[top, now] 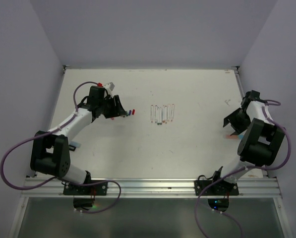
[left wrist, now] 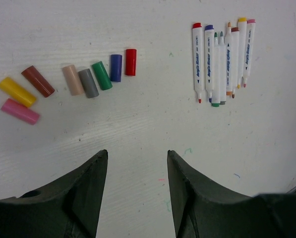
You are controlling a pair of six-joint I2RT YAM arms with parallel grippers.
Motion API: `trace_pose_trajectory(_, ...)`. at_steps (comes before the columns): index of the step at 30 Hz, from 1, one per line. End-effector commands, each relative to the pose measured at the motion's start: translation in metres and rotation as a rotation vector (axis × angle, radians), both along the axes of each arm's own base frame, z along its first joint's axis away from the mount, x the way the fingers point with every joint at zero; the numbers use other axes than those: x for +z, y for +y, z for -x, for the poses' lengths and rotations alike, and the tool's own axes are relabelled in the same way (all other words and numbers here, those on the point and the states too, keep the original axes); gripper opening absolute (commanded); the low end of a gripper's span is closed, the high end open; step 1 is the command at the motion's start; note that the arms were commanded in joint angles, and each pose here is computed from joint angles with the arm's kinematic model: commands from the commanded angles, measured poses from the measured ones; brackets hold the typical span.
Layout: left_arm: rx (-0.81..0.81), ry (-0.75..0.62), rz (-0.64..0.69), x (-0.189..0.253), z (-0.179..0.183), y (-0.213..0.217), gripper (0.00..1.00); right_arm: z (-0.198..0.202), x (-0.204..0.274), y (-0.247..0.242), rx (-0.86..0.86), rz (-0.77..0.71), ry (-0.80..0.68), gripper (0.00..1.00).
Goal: Open the pen caps
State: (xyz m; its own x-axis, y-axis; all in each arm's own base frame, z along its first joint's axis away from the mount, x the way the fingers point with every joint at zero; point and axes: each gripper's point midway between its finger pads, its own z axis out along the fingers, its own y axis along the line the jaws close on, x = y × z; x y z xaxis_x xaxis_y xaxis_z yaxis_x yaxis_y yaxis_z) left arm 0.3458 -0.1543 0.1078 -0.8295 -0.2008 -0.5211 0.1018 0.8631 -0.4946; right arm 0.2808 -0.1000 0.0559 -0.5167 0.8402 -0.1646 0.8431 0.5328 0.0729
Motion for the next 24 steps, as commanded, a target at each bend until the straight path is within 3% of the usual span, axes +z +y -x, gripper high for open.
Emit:
trace_pose_trajectory(1,-0.026,-0.074,0.007,0.023,-0.006,-0.002,0.54,0.003,0.005,-0.014,-0.001,0.059,-0.015,0.59)
trace_pose_trajectory(24,-0.02,-0.066,-0.022,0.025,0.0,0.004,0.55,0.008,-0.047,-0.017,-0.041,0.05,0.048,0.54)
